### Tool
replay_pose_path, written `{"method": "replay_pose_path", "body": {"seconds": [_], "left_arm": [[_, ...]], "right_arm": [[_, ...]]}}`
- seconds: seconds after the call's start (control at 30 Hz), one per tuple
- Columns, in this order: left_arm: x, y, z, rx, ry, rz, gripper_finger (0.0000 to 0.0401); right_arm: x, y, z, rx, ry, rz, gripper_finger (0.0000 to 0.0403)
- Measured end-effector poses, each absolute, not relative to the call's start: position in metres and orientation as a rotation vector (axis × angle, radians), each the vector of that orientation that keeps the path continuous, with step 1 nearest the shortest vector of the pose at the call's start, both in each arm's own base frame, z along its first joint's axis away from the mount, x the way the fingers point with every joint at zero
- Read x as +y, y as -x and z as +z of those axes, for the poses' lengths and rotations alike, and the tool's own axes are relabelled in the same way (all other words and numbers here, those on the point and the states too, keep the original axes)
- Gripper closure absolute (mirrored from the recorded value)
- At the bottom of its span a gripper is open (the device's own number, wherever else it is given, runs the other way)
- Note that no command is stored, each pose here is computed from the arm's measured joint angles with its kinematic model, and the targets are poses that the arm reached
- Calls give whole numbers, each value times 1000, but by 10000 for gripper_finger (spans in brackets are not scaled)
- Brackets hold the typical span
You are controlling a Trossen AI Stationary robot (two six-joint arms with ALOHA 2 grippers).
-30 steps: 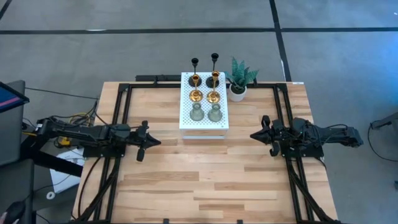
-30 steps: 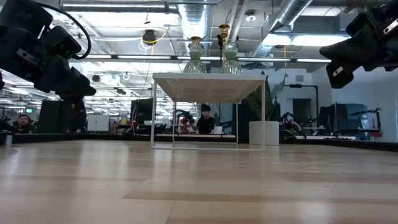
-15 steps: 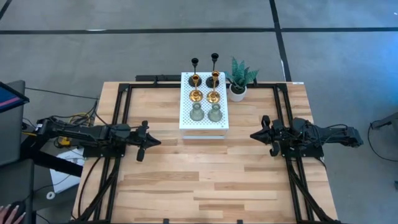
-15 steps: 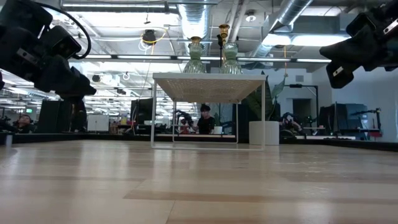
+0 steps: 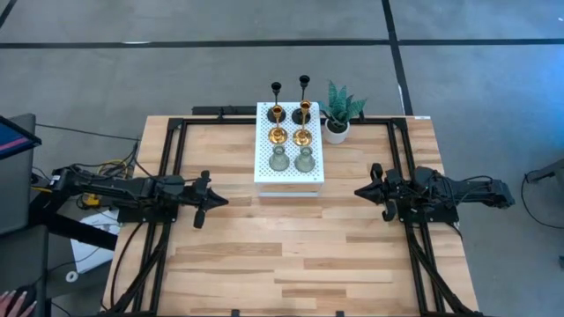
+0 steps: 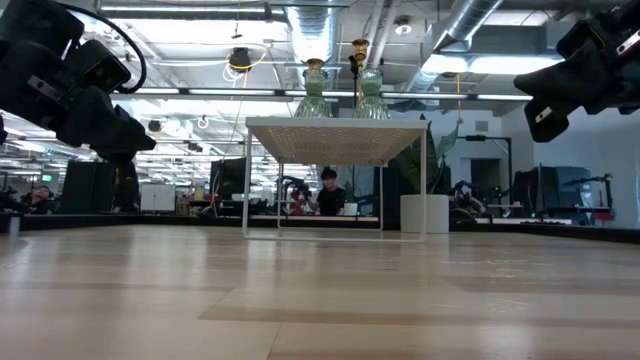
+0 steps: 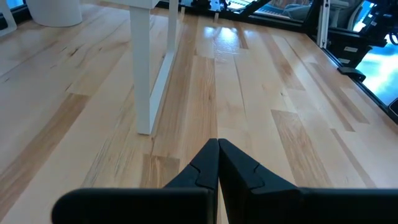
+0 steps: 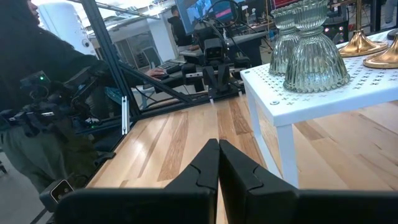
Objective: Pick & Place candle stick holders
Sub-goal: Return to Home Position
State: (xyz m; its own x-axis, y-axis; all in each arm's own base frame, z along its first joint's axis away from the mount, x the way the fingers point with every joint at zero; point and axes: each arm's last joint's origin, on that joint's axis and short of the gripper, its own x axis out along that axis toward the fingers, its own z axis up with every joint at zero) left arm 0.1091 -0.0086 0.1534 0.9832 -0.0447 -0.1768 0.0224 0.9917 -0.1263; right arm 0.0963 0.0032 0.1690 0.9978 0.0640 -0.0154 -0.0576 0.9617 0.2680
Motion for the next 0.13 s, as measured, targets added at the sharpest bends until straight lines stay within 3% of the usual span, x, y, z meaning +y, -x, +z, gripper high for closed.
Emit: {"method": "replay_pose_path", "body": {"seconds": [0.13], "left_arm": [[-9,-109,153,180,124,-34,393]], "right_arm": [[3,-96,169,24,-271,62,403]]}}
